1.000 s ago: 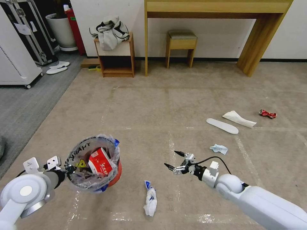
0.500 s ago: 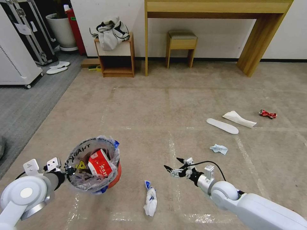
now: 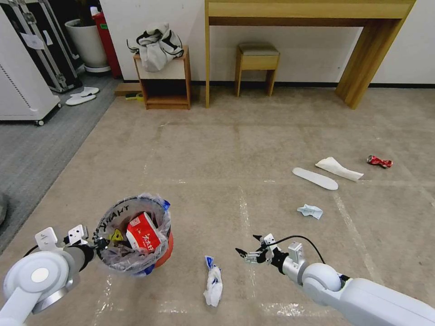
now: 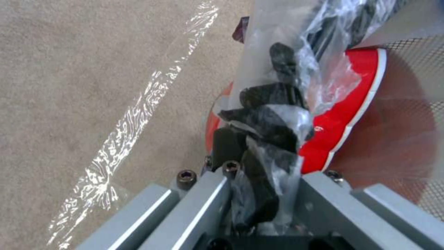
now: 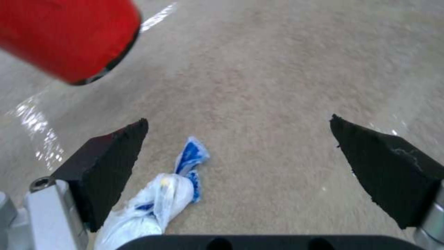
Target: Pick up the trash bin and place the garbage on the floor into it.
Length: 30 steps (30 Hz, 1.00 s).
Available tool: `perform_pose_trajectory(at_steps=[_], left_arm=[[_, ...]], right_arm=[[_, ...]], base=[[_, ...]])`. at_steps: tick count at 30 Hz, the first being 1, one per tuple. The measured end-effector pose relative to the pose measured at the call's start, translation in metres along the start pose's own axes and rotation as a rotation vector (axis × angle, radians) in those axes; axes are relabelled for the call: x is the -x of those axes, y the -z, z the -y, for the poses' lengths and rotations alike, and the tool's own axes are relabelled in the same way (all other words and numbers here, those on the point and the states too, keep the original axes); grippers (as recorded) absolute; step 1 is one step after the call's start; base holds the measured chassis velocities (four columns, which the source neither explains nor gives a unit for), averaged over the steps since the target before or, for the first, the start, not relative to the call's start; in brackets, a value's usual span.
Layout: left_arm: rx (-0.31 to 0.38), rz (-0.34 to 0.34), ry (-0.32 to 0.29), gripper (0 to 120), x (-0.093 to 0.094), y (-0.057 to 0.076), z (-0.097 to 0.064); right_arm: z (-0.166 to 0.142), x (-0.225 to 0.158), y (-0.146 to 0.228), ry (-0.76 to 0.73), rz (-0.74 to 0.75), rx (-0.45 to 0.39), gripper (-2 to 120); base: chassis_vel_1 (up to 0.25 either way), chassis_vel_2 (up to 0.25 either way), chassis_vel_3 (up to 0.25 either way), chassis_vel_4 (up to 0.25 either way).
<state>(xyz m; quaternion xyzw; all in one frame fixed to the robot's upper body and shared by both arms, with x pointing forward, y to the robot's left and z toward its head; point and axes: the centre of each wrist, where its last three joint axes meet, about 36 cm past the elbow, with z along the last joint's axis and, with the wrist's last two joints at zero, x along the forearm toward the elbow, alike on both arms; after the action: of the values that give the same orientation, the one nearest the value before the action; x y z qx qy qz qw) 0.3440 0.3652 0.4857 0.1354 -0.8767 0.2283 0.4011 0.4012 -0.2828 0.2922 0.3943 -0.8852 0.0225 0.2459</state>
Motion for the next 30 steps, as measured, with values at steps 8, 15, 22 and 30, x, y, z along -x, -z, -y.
perform_pose_trajectory(at_steps=[8, 15, 22, 30], left_arm=[[-0.007, 0.007, -0.004, 0, -0.001, -0.001, 0.001], [-0.015, 0.009, -0.003, 0, -0.001, -0.004, 0.001], [-0.012, 0.017, 0.002, 0, -0.005, -0.006, 0.000], [-0.012, 0.021, 0.010, 0, -0.006, -0.005, -0.002]], right_arm=[[0.011, 0.021, -0.008, 0.134, -0.015, -0.134, 100], [0.024, 0.040, -0.009, 0.321, -0.003, -0.347, 100], [0.045, 0.061, -0.014, 0.625, 0.009, -0.536, 100], [0.037, 0.077, -0.013, 0.667, 0.020, -0.545, 100]], base=[[0.000, 0.000, 0.000, 0.000], [0.000, 0.000, 0.000, 0.000], [0.000, 0.000, 0.000, 0.000], [0.000, 0.000, 0.000, 0.000]])
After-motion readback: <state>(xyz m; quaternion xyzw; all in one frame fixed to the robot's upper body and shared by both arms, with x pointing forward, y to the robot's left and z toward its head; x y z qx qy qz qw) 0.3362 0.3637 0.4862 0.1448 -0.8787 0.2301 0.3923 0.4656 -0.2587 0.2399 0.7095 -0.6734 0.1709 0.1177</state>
